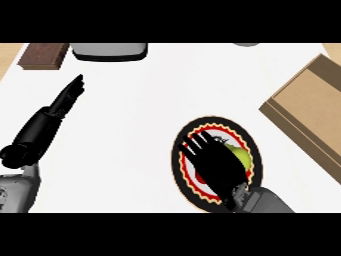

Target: Pick the can from the plate and place it in the cardboard box

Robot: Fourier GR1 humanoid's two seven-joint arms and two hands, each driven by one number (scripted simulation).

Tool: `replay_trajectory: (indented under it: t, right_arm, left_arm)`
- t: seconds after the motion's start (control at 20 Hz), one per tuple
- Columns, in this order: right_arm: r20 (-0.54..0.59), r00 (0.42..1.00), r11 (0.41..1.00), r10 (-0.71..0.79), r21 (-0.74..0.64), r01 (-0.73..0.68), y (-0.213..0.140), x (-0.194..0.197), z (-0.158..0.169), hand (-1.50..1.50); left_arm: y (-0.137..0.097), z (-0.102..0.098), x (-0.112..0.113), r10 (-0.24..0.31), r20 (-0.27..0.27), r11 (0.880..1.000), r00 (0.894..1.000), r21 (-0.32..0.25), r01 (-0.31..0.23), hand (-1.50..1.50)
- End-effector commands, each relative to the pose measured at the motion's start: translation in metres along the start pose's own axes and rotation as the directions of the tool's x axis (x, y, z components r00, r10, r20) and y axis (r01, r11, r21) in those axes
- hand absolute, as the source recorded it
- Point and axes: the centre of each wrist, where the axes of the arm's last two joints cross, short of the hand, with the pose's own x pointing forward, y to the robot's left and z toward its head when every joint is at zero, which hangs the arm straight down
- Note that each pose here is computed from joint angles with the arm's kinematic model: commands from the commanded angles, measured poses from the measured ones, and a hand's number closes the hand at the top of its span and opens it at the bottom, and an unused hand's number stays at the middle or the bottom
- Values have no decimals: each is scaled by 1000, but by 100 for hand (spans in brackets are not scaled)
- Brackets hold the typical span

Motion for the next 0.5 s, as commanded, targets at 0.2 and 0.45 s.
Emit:
replay_trajectory:
  t: [0.2,0.45]
  right_arm:
    - [135,989,998,58,-10,-57,25,-15,-14,150]
    - [164,982,984,89,-165,-62,11,-30,-21,150]
  left_arm:
    - [0,1,-5,4,6,1000,1000,-14,-4,0]
    - [1,-20,-1,4,9,1000,1000,9,-4,0]
